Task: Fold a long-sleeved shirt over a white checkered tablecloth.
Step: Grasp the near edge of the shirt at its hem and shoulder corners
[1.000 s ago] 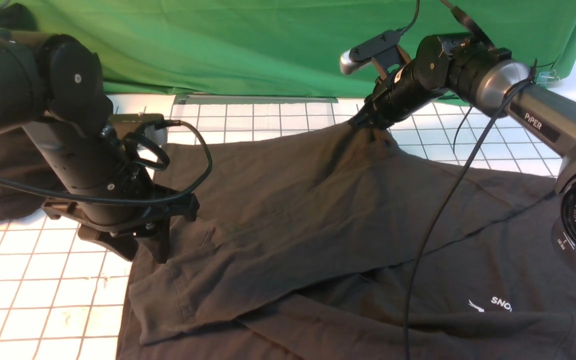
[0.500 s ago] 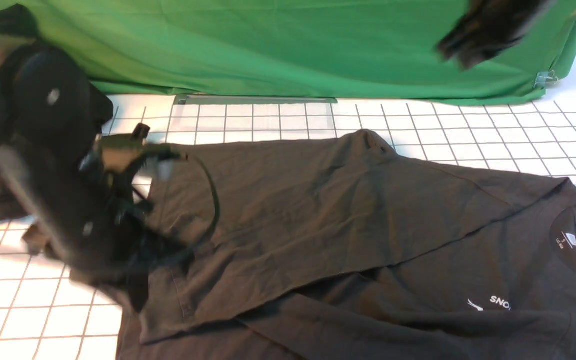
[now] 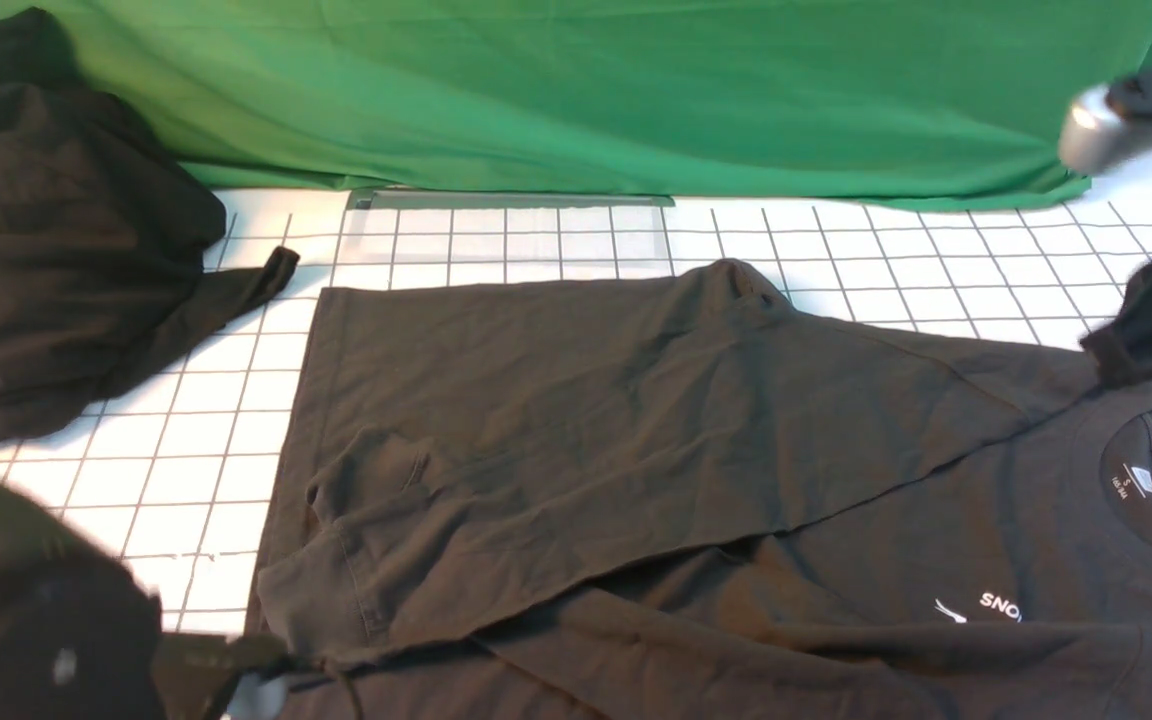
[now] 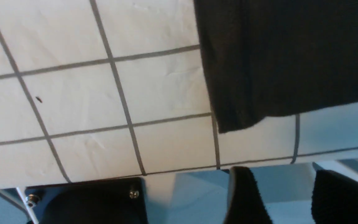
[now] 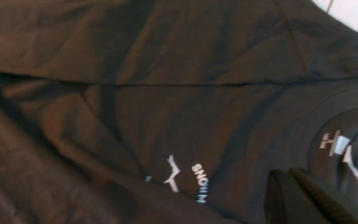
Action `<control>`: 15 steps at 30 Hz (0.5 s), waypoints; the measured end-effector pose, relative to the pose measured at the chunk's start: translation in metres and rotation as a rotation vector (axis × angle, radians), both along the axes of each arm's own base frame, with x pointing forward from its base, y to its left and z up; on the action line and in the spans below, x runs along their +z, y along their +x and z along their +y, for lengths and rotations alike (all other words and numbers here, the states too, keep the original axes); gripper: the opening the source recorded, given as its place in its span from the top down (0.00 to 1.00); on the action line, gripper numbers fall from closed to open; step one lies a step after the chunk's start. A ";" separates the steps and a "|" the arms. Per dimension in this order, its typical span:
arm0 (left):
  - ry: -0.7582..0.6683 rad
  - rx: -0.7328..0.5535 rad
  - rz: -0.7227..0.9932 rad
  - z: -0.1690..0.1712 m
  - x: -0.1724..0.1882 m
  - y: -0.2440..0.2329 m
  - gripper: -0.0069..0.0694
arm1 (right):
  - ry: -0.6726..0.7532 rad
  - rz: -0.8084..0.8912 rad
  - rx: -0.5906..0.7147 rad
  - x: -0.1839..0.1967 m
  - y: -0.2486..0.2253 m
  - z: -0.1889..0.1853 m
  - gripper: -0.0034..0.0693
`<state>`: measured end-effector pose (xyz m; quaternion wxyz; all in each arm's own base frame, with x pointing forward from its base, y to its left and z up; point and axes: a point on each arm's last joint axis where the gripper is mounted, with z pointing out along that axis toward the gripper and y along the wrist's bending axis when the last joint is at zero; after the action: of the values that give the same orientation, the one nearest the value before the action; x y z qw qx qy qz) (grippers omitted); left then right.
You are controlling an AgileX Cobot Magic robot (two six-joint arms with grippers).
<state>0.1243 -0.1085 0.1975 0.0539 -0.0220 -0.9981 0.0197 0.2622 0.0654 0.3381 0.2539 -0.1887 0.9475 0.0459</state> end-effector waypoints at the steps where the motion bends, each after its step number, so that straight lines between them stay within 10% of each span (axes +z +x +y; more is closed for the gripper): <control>1: 0.006 0.048 -0.009 0.002 -0.007 -0.002 0.34 | 0.034 0.000 -0.002 0.000 -0.007 0.001 0.95; 7: 0.018 0.125 -0.062 0.010 -0.028 -0.008 0.16 | 0.087 0.034 0.014 0.001 -0.016 0.005 0.95; 15: -0.045 0.148 -0.138 0.008 -0.036 -0.004 0.29 | 0.091 0.098 0.138 0.000 -0.028 0.025 0.95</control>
<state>0.1205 -0.1007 0.1617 -0.0171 0.0494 -0.9976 0.0443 0.2339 0.0900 0.3377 0.2119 -0.2392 0.9405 0.1153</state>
